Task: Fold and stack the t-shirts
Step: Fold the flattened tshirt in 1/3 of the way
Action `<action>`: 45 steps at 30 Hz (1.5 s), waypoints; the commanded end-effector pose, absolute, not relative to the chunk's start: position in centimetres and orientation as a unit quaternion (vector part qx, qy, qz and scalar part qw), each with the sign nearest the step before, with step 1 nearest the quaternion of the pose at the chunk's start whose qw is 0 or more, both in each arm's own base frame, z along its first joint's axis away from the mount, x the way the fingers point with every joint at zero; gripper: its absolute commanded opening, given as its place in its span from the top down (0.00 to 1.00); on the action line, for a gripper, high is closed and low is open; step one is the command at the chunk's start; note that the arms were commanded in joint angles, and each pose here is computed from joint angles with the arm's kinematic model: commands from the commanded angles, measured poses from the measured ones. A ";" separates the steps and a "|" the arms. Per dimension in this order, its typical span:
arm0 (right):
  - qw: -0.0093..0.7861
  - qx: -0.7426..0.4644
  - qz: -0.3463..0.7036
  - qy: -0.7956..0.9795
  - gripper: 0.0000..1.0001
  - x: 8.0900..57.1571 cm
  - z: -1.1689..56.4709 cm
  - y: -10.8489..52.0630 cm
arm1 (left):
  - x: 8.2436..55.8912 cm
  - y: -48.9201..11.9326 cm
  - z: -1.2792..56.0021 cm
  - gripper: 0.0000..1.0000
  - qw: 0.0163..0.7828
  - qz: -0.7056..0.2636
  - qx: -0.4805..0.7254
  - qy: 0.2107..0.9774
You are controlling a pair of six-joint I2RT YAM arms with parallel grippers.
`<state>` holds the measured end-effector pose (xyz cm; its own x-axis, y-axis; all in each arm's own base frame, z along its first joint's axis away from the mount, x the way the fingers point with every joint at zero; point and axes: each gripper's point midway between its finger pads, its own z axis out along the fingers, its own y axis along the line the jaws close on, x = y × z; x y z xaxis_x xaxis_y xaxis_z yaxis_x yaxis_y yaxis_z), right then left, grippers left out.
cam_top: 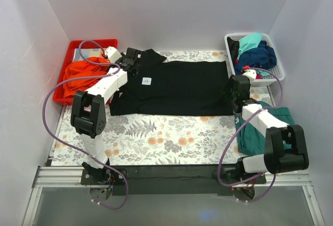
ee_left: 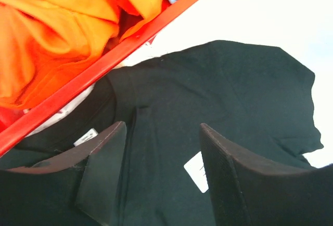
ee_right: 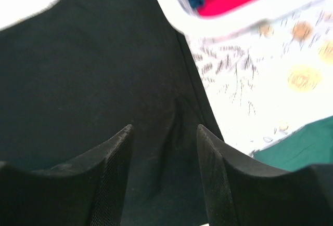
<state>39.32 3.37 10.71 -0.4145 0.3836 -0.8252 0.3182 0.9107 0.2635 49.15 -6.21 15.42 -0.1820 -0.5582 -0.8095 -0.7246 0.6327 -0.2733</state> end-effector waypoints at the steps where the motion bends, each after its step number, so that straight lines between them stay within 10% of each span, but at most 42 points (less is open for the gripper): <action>1: 0.544 0.191 0.046 0.816 0.42 39.6 15.0 3.4 | 47.8 -5.4 19.2 0.42 0.508 0.064 -0.423 0.748; 18: 0.398 0.156 0.156 0.891 0.51 35.0 4.2 9.1 | 40.1 -7.0 8.0 0.45 0.402 -0.009 -0.413 0.818; 45: 0.249 0.262 0.007 0.932 0.59 24.8 -1.9 0.9 | 26.9 -1.0 -2.7 0.48 0.243 0.131 -0.474 0.836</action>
<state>31.00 2.38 2.14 -0.6077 0.5016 -0.6157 0.4032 0.8628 0.3049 36.71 -3.70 2.53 -0.2724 -0.7491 -0.6038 -0.7856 0.5355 -0.3099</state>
